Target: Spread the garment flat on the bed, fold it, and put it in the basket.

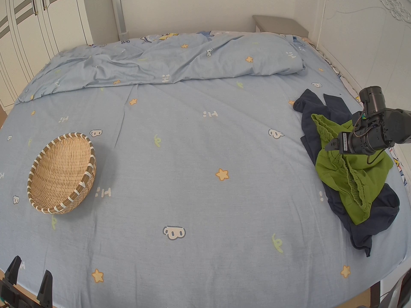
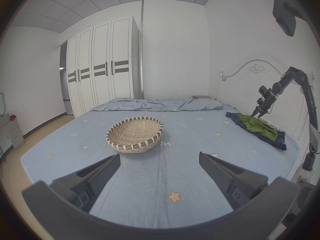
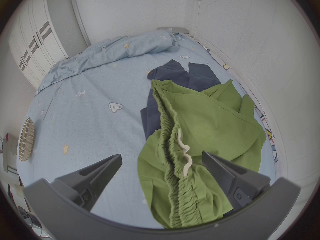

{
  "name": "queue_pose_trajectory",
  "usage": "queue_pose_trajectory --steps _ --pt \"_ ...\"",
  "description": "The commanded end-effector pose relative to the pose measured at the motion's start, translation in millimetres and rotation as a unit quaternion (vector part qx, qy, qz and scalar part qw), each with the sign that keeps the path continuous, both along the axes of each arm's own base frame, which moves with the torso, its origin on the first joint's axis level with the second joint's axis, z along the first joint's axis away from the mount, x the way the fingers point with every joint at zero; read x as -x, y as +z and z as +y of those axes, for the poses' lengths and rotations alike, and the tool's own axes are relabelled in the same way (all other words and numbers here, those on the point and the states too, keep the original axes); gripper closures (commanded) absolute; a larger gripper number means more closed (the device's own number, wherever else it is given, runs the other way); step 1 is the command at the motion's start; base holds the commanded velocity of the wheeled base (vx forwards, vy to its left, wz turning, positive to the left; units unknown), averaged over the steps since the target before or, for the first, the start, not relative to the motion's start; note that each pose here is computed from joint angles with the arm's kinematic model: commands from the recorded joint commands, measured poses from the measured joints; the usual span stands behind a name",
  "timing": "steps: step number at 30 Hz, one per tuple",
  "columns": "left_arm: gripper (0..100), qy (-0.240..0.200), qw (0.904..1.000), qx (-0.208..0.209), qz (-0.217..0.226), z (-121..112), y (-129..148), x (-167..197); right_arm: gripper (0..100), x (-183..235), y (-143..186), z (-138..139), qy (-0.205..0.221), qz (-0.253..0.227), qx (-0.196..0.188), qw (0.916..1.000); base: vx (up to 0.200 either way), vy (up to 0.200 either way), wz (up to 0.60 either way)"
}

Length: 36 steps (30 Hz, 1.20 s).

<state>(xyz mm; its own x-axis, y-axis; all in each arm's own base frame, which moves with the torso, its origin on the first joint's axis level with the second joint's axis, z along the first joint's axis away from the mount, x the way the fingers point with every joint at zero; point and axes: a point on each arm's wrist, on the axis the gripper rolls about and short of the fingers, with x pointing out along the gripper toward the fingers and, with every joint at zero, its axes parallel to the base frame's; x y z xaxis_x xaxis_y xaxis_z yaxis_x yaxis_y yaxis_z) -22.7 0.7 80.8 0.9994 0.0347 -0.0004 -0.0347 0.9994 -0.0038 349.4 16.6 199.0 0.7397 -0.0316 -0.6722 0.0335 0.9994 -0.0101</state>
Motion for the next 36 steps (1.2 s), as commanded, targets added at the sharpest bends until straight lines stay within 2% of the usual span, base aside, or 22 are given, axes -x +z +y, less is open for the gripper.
queue_pose_trajectory --steps 1,13,14,29,34,36 --pt "0 0.000 1.0000 0.000 0.004 0.0 -5.1 -0.5 0 -10.0 -9.7 -4.9 -0.007 0.012 -0.001 0.9999 0.000 0.000 0.00" --pt "0 0.000 1.0000 0.000 0.004 0.0 -5.1 -0.6 0 -21.3 -17.1 -8.3 -0.010 0.016 -0.001 0.9998 0.000 0.000 0.00" --pt "0 0.000 1.0000 0.000 0.004 0.0 -5.1 -0.5 100 -25.6 -20.1 -8.8 -0.012 0.018 -0.001 0.9998 0.000 0.000 0.00" --pt "0 0.000 1.0000 0.000 0.004 0.0 -5.1 -0.5 100 -31.7 -18.4 -9.2 -0.014 0.018 -0.005 0.9997 0.000 0.000 0.00" --pt "0 0.000 1.0000 0.000 0.004 0.0 -5.1 -0.5 100 -29.3 -2.5 -4.8 -0.003 0.019 -0.010 0.9998 0.000 0.000 0.00" --pt "0 0.000 1.0000 0.000 0.004 0.0 -5.1 -0.5 100 -19.1 27.5 2.3 0.016 0.008 -0.021 0.9996 0.000 0.000 0.00"
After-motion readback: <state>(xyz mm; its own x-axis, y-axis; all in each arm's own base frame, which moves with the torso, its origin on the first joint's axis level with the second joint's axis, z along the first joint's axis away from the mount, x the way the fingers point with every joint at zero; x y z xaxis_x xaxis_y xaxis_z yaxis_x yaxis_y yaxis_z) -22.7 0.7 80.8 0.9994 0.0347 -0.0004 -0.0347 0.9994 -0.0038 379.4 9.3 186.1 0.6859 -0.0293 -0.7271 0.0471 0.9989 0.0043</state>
